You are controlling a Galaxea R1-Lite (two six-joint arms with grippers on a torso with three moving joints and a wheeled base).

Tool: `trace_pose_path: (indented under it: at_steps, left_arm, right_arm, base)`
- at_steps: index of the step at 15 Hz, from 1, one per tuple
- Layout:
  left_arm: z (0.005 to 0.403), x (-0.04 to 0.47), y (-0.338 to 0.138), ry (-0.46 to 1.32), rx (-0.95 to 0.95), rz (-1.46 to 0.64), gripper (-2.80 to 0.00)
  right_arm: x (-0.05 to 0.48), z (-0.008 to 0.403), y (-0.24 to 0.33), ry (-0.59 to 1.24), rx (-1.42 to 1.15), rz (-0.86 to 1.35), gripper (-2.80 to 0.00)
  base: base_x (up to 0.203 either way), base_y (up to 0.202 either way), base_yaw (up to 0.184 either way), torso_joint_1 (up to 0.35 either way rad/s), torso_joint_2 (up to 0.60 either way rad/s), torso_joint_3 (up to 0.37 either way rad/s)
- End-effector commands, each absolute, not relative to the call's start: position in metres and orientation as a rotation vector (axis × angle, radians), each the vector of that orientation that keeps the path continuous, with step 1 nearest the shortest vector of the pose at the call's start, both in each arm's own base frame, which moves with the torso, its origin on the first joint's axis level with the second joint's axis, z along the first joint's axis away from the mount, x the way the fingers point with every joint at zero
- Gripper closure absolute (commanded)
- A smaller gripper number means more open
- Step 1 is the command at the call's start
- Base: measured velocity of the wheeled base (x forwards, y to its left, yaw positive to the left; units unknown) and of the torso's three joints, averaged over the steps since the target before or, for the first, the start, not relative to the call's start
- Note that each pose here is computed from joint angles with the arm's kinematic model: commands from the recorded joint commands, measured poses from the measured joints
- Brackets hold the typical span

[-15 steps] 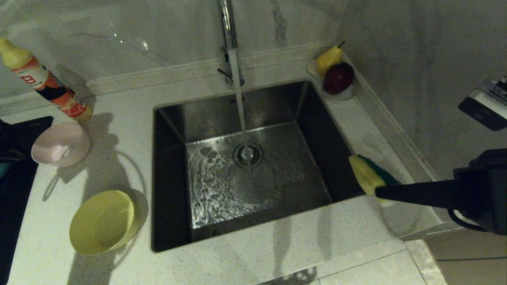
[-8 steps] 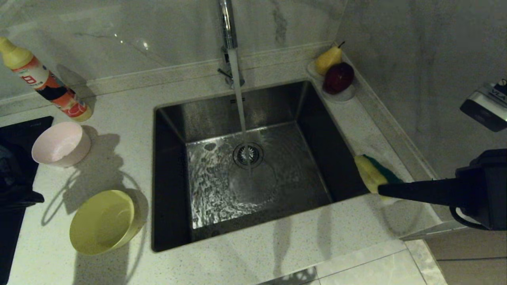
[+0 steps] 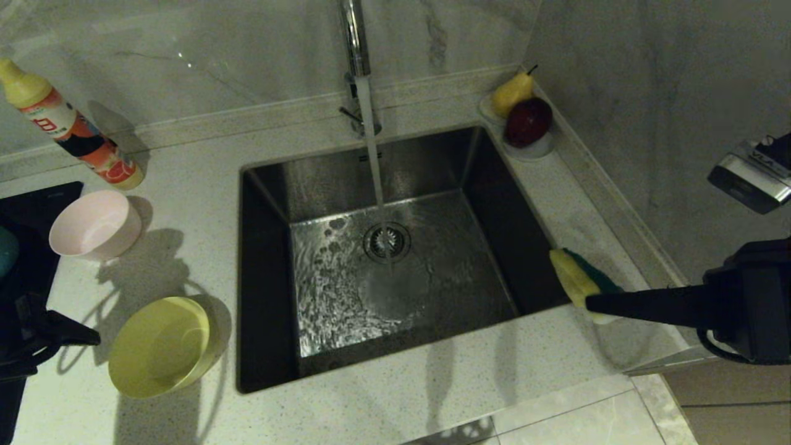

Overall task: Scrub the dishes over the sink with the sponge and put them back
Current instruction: Wash the bowl

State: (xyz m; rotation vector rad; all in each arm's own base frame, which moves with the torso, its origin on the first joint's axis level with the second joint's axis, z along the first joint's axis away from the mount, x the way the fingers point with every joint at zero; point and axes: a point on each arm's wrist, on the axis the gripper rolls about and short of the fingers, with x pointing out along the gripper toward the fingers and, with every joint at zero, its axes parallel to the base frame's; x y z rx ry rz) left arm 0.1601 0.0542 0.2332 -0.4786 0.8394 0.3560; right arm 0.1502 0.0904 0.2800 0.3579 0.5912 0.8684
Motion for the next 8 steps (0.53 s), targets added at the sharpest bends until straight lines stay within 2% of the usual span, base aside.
trace_pose_path:
  at_steps: [1, 4, 8]
  left_arm:
    - [0.221, 0.157, 0.054, 0.891, -0.464, 0.367, -2.8]
    - [0.21, 0.157, 0.054, 0.926, -0.443, 0.365, -2.8]
    - [0.194, 0.172, 0.06, 0.888, -0.401, 0.379, -2.8]
  right_arm:
    - [0.151, 0.276, 0.091, 0.609, 0.36, 0.867, 0.0]
    - [0.153, 0.275, 0.092, 0.615, 0.357, 0.865, 0.0]
    - [0.16, 0.278, 0.096, 0.611, 0.357, 0.868, 0.0]
  base:
    - [0.0, 0.0, 0.0, 0.0, 0.0, 0.0]
    - [0.0, 0.0, 0.0, 0.0, 0.0, 0.0]
    - [0.0, 0.0, 0.0, 0.0, 0.0, 0.0]
